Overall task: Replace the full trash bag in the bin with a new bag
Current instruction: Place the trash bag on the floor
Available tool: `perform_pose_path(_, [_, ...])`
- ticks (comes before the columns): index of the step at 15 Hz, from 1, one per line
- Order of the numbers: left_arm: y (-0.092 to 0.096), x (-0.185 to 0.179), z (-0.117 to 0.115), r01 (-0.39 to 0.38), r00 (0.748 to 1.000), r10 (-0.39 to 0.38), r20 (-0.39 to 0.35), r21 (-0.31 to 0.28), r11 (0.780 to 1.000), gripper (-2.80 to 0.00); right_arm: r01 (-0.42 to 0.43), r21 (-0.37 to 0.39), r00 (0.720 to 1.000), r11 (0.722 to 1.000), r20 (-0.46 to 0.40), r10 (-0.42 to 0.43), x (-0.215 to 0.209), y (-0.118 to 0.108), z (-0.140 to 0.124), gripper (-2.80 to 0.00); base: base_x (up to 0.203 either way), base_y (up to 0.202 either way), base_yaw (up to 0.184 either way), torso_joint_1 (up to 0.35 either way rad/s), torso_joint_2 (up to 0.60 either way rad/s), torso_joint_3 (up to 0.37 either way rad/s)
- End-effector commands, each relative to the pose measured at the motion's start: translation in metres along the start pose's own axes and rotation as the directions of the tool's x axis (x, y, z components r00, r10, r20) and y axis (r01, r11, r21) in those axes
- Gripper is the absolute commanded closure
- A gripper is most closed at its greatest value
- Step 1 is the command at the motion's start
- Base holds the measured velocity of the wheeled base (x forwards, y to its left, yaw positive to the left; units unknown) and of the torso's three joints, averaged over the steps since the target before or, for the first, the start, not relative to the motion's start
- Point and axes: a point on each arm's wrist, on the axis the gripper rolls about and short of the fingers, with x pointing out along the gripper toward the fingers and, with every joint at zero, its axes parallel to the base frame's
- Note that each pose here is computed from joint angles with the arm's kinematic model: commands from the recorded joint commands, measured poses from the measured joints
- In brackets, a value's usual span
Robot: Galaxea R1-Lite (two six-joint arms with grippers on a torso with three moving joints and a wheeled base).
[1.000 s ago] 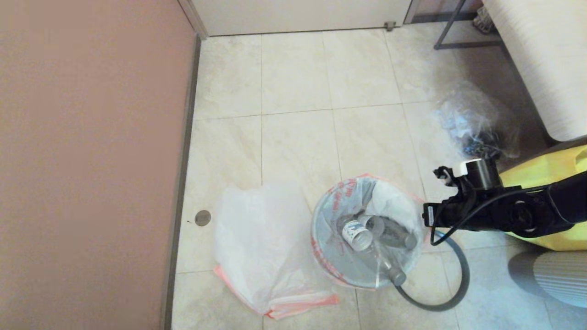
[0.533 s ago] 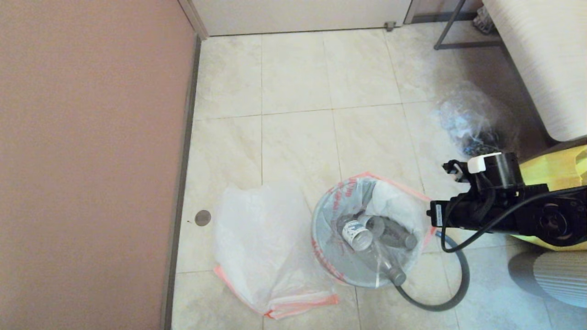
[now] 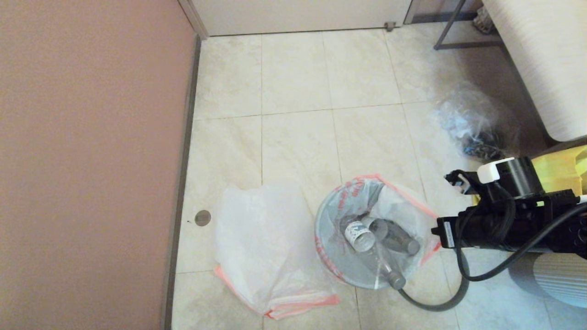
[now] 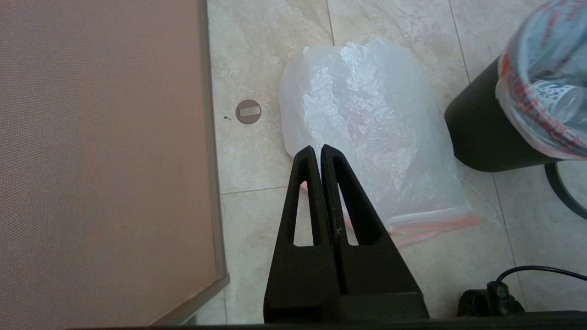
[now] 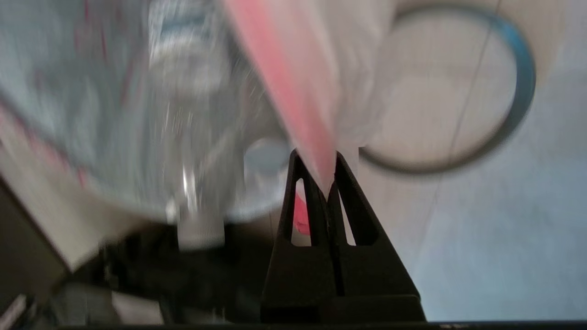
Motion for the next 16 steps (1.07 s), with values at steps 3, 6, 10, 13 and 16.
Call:
perform_pose_path(3, [0.000,0.001,-0.002,0.000,1.000,0.000,-0.008,0.000,1.000,0.00,-0.018,-0.014,0.998,1.000,-0.054,0.017,-0.012,0.007,-0.010,0.00,0.000,0.000,0.000,0.000,0.00,0.000])
perform_pose_path(6, [0.000,0.001,-0.002,0.000,1.000,0.000,-0.008,0.000,1.000,0.00,-0.034,-0.006,0.995,0.999,-0.097,0.034,0.004,0.013,-0.014,0.00,0.000,0.000,0.000,0.000,0.00,0.000])
perform_pose_path(10, [0.000,0.001,-0.002,0.000,1.000,0.000,-0.008,0.000,1.000,0.00,-0.120,-0.030,0.988,0.992,-0.098,0.116,0.012,0.033,-0.009,0.00,0.000,0.000,0.000,0.000,0.00,0.000])
perform_pose_path(13, [0.000,0.001,-0.002,0.001,1.000,-0.001,-0.008,0.000,1.000,0.00,-0.211,-0.071,0.975,0.975,-0.092,0.204,0.006,0.071,-0.009,0.00,0.000,0.000,0.000,0.000,0.00,0.000])
perform_pose_path(16, [0.000,0.001,-0.002,0.000,1.000,0.000,-0.008,0.000,1.000,0.00,-0.238,-0.071,0.967,0.969,-0.110,0.230,0.016,0.083,-0.007,0.00,0.000,0.000,0.000,0.000,0.00,0.000])
